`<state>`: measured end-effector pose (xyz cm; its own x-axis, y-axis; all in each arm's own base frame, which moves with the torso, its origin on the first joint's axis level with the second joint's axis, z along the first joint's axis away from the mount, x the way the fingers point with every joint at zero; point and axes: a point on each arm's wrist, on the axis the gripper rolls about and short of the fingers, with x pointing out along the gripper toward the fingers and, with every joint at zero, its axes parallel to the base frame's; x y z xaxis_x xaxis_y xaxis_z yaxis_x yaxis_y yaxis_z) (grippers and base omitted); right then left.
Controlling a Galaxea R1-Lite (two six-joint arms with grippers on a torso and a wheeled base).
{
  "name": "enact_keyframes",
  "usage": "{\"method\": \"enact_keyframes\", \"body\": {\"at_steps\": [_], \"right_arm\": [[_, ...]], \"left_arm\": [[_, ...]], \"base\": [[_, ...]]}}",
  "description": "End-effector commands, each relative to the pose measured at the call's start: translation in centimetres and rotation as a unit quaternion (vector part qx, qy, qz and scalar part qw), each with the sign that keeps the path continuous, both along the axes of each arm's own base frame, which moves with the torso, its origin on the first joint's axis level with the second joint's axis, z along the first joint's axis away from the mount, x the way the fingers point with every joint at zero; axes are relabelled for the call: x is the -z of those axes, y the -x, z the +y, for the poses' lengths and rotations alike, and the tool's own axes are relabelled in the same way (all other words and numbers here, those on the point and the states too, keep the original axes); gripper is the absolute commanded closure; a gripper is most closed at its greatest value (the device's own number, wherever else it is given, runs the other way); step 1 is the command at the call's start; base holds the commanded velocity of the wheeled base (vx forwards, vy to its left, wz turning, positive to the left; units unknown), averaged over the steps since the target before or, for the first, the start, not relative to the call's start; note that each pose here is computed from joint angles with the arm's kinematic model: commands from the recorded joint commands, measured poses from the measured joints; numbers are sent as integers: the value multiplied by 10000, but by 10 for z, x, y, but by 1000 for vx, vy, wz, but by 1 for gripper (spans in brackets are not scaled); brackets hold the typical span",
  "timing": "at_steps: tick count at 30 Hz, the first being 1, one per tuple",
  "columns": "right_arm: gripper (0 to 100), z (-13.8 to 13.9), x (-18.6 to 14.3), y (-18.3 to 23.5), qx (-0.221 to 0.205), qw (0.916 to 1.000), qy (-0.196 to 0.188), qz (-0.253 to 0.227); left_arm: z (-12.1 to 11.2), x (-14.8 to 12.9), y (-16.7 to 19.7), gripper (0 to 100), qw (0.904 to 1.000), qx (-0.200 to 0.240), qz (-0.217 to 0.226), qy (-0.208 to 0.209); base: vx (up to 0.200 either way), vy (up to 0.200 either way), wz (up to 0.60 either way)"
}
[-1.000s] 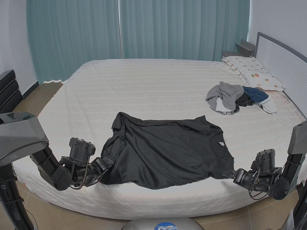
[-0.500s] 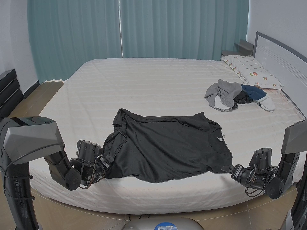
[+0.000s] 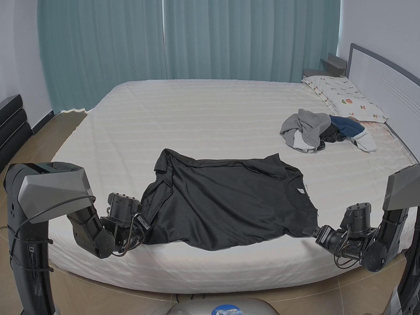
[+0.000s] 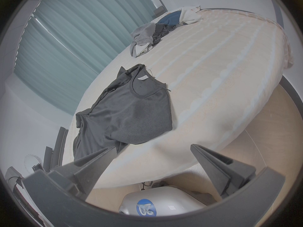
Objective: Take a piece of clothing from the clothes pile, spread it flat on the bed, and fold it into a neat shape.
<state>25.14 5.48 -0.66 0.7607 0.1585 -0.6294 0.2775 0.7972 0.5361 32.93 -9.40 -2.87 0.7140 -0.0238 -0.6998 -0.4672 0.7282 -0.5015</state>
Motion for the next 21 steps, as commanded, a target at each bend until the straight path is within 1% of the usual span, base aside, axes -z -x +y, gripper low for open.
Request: {"method": "enact_keyframes", "body": {"at_steps": [1,4,9,11,14,18,21], "right_arm": [[0,0,2,0,6,10000,2,24],[0,0,2,0,-2,10000,2,24],[0,2,1,-2,-52,10000,7,-63],[0,3,2,-2,-72,10000,15,-57],[0,5,7,-12,-89,9999,16,-65],[0,1,8,-23,-75,9997,126,-189],[0,-5,9,-32,-53,9995,267,-174]], "left_arm": [[3,5,0,100,10000,-49,65,-18],[7,5,1,100,9999,-113,86,-24],[18,-2,17,100,9996,-208,200,-38],[19,-4,19,100,9996,-210,202,-32],[22,-7,20,100,9996,-241,172,-24],[24,-14,23,100,9996,-272,115,4],[28,-19,24,100,9995,-314,58,30]], "base": [[0,0,0],[0,0,0],[0,0,0],[0,0,0],[0,0,0],[0,0,0],[0,0,0]]}}
